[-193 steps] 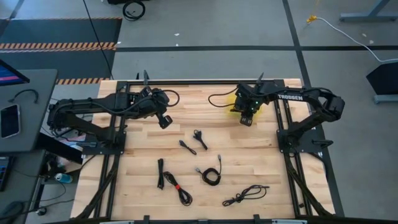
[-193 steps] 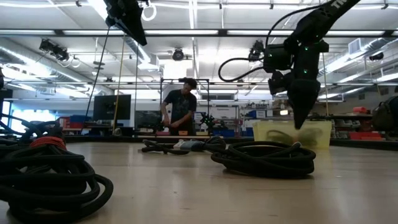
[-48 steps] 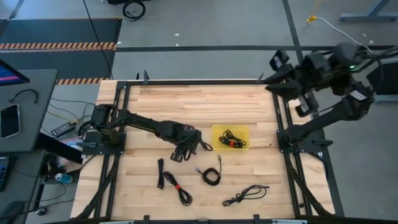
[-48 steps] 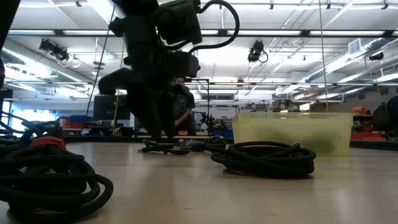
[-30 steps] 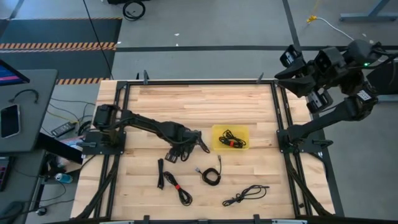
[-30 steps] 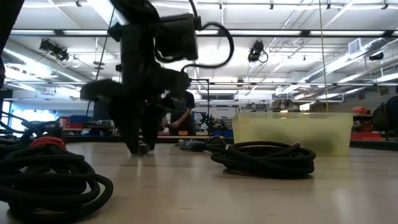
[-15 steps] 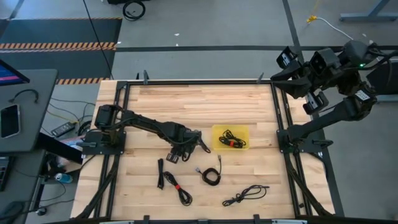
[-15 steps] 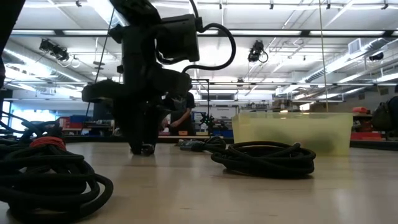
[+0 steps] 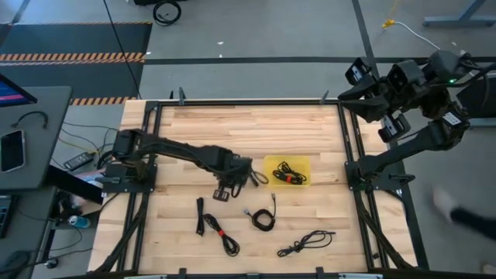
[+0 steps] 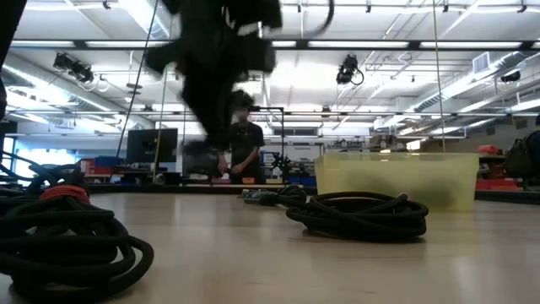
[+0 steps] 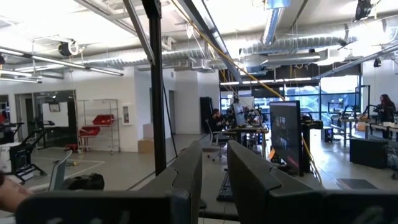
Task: Pick and place USB-C Cables
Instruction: Put the black charger cable into the yellow bin
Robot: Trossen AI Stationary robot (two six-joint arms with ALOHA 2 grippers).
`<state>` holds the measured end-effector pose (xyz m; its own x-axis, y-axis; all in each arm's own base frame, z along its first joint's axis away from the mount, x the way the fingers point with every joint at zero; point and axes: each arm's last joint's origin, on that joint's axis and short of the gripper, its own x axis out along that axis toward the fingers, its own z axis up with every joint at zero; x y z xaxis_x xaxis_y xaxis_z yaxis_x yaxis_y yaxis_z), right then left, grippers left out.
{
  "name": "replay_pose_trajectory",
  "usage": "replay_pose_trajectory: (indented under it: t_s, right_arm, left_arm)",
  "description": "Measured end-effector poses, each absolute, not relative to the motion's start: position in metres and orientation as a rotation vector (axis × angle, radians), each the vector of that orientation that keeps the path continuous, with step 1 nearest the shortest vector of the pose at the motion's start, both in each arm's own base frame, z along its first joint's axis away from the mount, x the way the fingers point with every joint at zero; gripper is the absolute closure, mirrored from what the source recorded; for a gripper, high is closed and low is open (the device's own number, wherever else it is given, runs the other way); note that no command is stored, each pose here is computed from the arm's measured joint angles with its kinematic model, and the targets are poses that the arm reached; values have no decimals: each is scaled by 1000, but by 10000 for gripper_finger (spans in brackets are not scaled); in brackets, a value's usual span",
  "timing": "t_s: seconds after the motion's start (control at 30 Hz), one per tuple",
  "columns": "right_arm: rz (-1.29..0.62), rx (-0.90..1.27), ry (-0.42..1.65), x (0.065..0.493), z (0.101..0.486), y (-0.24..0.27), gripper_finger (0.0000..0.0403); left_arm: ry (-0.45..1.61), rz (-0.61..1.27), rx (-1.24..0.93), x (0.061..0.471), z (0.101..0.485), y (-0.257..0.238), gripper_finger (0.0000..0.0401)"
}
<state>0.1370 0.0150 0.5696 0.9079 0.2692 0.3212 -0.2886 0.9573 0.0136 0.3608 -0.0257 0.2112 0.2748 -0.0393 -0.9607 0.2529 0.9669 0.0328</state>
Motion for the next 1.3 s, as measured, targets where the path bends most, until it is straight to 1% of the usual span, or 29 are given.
replay_pose_trajectory:
  t_s: [0.1, 0.2, 0.33, 0.43, 0.57, 0.63, 0.7, 0.87, 0.93, 1.3]
  right_arm:
    - [288, 61, -323, 137, 570, 15, 322]
    - [288, 61, -322, 137, 570, 15, 322]
    - [288, 61, -322, 137, 570, 15, 322]
    - [288, 61, -324, 137, 570, 15, 322]
    - [288, 61, -327, 137, 570, 15, 322]
    - [288, 60, -331, 139, 570, 15, 322]
    - [288, 60, -326, 140, 570, 15, 322]
    - [289, 63, -318, 145, 569, 16, 322]
    - [290, 73, -309, 146, 568, 16, 322]
    - [291, 85, -295, 150, 566, 16, 322]
  left_arm:
    - [1139, -171, 207, 379, 252, -26, 379]
    - [954, -160, 234, 396, 293, -26, 379]
    - [766, -125, 234, 418, 318, -19, 379]
    - [650, -92, 224, 431, 329, -12, 379]
    - [660, -96, 212, 449, 316, -6, 379]
    - [709, -115, 193, 457, 303, -6, 379]
    - [689, -140, 176, 469, 294, -7, 379]
    - [750, -187, 146, 489, 266, -11, 379]
    - [736, -189, 143, 499, 260, -11, 379]
    - [849, -178, 126, 510, 221, 0, 379]
